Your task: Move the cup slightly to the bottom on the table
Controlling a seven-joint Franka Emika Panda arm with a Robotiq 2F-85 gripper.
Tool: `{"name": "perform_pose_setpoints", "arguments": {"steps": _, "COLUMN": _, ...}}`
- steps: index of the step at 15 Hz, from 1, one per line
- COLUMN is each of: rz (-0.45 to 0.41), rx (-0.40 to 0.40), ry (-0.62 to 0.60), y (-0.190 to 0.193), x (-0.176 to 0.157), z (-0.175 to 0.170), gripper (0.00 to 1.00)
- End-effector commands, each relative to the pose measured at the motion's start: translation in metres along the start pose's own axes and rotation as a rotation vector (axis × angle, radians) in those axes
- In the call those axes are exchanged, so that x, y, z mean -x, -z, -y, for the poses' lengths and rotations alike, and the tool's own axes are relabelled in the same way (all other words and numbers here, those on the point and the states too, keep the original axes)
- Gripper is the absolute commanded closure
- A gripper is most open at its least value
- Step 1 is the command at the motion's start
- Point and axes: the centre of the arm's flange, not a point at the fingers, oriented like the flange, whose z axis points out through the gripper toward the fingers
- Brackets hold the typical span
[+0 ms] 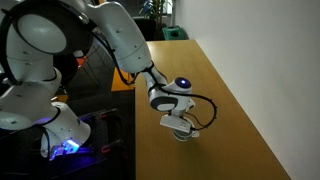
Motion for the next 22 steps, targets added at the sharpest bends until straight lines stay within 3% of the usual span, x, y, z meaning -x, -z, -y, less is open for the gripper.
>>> {"name": "perform_pose_setpoints", "arguments": {"steps": 1, "rz": 0.016, "rx": -0.043, "ry": -0.043, "y": 0.007, "x": 0.016, "z": 0.043, "gripper": 0.97}}
{"name": "perform_pose_setpoints", "arguments": {"steps": 9, "rz": 0.022, "rx": -0.068, "ry": -0.053, "y": 0.009, "x": 0.025, "z": 0.066, "gripper": 0.97}}
{"name": "perform_pose_setpoints", "arguments": {"steps": 12, "rz": 0.02, "rx": -0.067, "ry": -0.054, "y": 0.01, "x": 0.028, "z": 0.071, "gripper": 0.68}}
{"name": "perform_pose_setpoints", "arguments": {"steps": 15, "rz": 0.02, "rx": -0.071, "ry": -0.065, "y": 0.01, "x": 0.032, "z": 0.078, "gripper": 0.52}}
{"name": "perform_pose_setpoints", "arguments": {"steps": 18, "rz": 0.01, "rx": -0.062, "ry": -0.077, "y": 0.014, "x": 0.037, "z": 0.085, "gripper": 0.47}}
{"name": "perform_pose_setpoints", "arguments": {"steps": 19, "rz": 0.008, "rx": -0.057, "ry": -0.083, "y": 0.017, "x": 0.039, "z": 0.087, "gripper": 0.51}}
{"name": "perform_pose_setpoints", "arguments": {"steps": 22, "rz": -0.002, "rx": -0.034, "ry": -0.102, "y": 0.025, "x": 0.046, "z": 0.093, "gripper": 0.52}}
